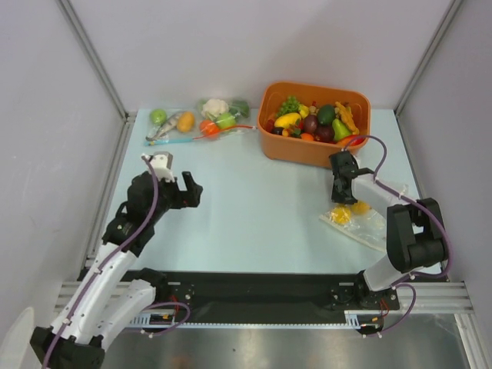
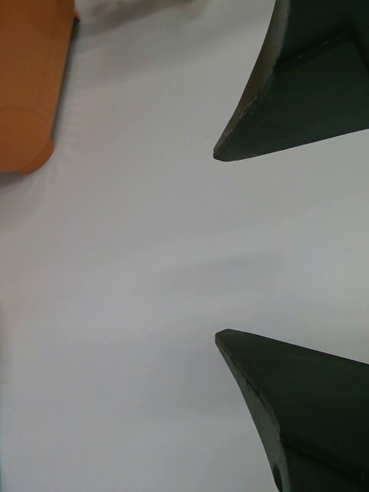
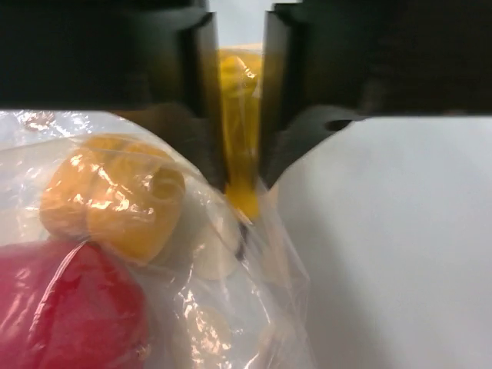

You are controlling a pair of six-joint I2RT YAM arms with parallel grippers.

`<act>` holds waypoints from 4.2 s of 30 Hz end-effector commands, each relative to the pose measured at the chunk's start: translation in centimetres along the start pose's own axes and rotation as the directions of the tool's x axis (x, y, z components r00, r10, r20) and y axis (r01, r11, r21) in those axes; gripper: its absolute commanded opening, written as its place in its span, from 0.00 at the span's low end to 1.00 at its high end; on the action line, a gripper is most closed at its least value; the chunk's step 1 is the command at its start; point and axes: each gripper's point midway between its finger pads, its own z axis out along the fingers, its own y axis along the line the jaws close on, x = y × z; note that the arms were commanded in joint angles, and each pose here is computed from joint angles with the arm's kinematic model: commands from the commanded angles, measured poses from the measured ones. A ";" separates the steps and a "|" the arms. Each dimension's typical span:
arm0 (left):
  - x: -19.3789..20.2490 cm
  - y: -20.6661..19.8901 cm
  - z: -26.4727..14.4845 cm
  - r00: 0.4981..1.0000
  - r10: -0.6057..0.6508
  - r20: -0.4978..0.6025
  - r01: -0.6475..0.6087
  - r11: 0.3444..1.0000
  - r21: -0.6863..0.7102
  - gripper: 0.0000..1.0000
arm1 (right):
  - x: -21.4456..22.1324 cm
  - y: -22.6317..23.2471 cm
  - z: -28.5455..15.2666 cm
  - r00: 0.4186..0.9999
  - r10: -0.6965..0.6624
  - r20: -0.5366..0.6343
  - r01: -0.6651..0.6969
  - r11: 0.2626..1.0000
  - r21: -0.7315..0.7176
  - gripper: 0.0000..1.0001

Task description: Open the zip-top bag and remove the fake food

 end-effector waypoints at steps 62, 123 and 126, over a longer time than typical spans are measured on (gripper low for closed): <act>7.0 -30.9 8.0 0.948 0.146 -0.284 0.059 0.795 0.604 0.00 | -5.7 10.5 -12.7 0.987 0.131 0.090 -0.069 0.865 -0.498 0.51; -6.7 -29.3 2.3 0.996 0.085 0.031 -0.086 0.783 0.616 0.91 | -4.3 11.9 -21.4 0.962 0.068 0.265 0.110 0.792 -0.601 0.00; -5.1 -29.6 1.2 0.989 0.142 0.046 -0.140 0.774 0.618 0.90 | -5.6 12.2 -22.4 0.965 0.152 0.216 0.017 0.779 -0.627 0.00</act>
